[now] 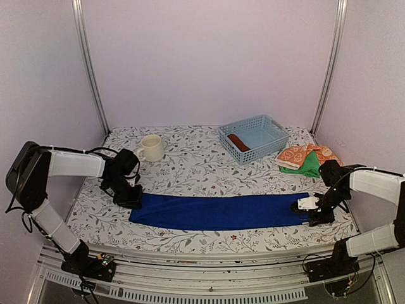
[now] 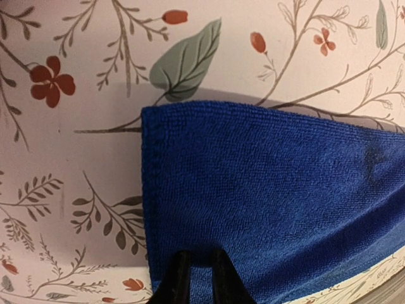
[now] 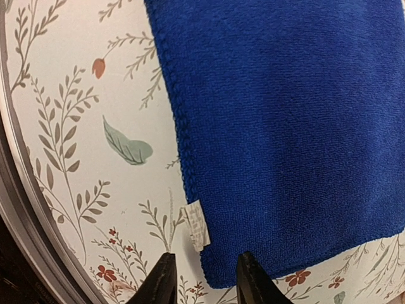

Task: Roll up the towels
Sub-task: Adjust the towel at the center of the board, then pick up the towel from the center of the board.

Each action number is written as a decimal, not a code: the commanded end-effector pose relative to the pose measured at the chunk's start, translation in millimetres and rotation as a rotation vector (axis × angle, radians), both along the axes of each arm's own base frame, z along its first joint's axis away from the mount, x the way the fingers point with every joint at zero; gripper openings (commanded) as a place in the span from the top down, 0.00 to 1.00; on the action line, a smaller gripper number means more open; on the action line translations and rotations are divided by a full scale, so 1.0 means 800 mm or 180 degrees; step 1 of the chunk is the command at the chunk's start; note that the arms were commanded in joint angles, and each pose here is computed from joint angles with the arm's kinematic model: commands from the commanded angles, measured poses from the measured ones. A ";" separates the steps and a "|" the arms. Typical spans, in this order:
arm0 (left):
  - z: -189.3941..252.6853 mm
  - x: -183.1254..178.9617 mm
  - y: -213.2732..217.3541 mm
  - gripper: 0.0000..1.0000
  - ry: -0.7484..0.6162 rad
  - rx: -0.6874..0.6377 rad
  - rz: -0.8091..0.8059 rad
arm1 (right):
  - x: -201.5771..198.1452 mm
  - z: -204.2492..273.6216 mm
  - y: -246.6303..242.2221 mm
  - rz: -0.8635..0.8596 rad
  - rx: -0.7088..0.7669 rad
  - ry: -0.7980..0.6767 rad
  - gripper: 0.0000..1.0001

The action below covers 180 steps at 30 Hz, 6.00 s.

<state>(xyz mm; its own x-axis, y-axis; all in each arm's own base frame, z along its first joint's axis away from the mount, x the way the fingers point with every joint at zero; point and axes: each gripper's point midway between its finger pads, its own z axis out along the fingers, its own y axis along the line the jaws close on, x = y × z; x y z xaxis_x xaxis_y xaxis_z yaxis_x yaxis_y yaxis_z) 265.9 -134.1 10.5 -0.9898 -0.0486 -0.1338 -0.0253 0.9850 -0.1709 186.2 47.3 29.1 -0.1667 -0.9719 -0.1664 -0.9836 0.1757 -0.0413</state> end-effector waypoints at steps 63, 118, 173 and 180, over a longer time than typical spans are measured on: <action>0.057 0.023 -0.053 0.86 -0.0546 -0.0362 -0.0430 | 0.113 0.053 0.029 -0.1860 0.1048 0.0262 0.02; 0.070 0.036 -0.060 0.86 -0.0942 -0.0433 -0.0603 | 0.199 0.016 -0.093 -0.3527 0.0610 0.0308 0.60; 0.062 0.040 -0.054 0.85 -0.0920 -0.0283 -0.0664 | 0.161 -0.051 -0.094 -0.3314 -0.0423 0.0331 0.57; 0.061 0.039 -0.053 0.85 -0.0916 -0.0272 -0.0659 | 0.149 -0.067 -0.109 -0.3366 -0.0559 0.0409 0.82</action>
<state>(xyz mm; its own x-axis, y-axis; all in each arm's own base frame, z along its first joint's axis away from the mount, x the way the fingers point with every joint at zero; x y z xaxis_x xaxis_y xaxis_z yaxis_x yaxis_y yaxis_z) 294.6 -171.3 56.9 -0.9104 0.1077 -0.3994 0.2142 0.9488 -0.2323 333.9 -17.4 9.8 -0.9310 -0.3494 -0.1053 -0.3499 0.9367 -0.0149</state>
